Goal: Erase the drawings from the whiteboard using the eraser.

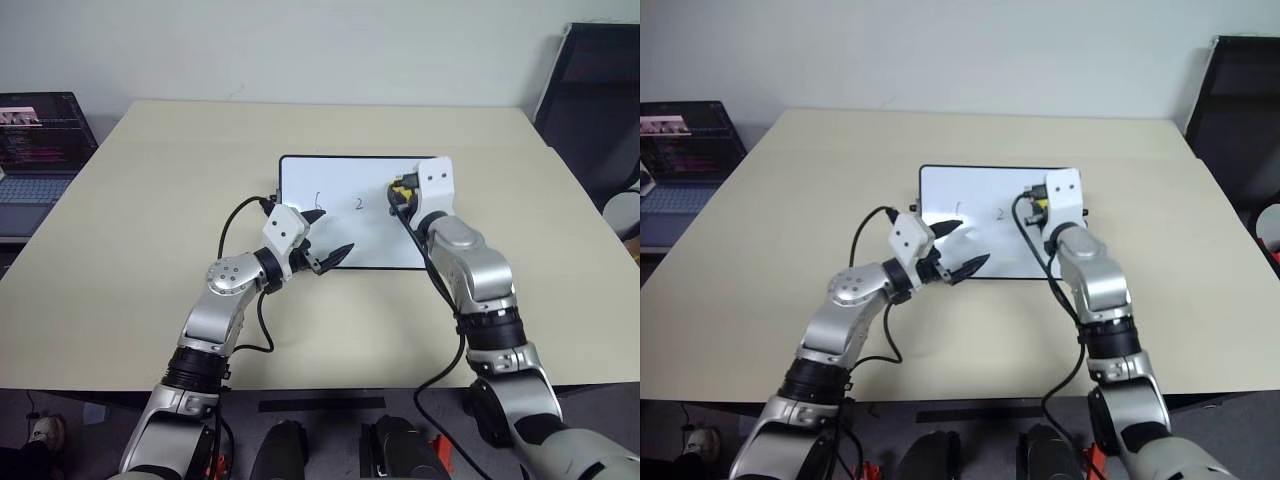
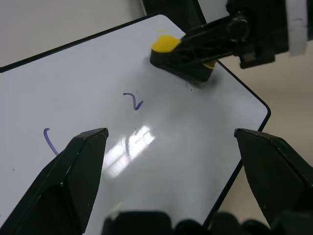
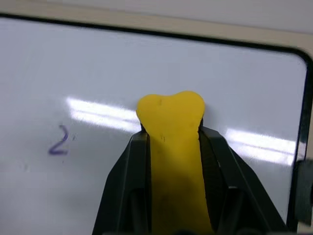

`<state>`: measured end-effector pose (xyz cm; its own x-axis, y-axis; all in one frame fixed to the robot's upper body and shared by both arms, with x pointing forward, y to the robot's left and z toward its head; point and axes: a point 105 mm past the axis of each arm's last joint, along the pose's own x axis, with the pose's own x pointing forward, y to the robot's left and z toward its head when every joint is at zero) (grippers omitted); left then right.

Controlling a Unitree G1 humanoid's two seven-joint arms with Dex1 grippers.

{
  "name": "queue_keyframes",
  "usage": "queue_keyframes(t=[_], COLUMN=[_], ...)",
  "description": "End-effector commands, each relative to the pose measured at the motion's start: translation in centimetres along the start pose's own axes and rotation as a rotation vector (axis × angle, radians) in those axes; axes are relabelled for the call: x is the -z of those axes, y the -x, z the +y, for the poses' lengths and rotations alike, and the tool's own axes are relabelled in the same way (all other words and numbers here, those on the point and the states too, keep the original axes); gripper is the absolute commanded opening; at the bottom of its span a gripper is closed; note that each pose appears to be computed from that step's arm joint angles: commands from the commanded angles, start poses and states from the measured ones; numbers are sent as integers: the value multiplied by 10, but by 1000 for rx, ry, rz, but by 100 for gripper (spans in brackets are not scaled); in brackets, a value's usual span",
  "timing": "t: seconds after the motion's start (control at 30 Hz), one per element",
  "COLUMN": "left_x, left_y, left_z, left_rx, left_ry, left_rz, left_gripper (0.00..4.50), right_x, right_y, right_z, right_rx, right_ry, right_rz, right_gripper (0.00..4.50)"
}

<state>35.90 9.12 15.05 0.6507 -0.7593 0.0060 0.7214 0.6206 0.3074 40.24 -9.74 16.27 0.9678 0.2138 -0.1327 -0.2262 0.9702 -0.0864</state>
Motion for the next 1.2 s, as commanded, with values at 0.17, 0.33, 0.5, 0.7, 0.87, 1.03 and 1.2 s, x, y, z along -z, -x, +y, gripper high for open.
queue_keyframes(t=[0.17,0.33,0.5,0.7,0.87,1.03,1.2], left_x=[-19,-19,-18,-17,-15,-11,-8], left_y=[4,5,5,5,9,21,25], left_z=[8,9,10,8,9,14,10], left_rx=[-24,-29,-31,-29,-63,-153,-174], left_ry=[-53,-52,-53,-51,-38,-14,-4], left_rz=[-53,-52,-51,-53,-54,-55,-45], left_gripper=[450,450,450,450,450,450,450], right_x=[50,55,51,25,-2,-12,-5], right_y=[24,29,30,32,41,52,61], right_z=[-19,-26,-27,-26,-11,-5,-3], right_rx=[62,75,76,42,-80,-146,-177], right_ry=[2,7,10,24,132,184,240], right_rz=[174,190,175,31,-152,-262,-280], right_gripper=[98,98,98,98,98,98,98])
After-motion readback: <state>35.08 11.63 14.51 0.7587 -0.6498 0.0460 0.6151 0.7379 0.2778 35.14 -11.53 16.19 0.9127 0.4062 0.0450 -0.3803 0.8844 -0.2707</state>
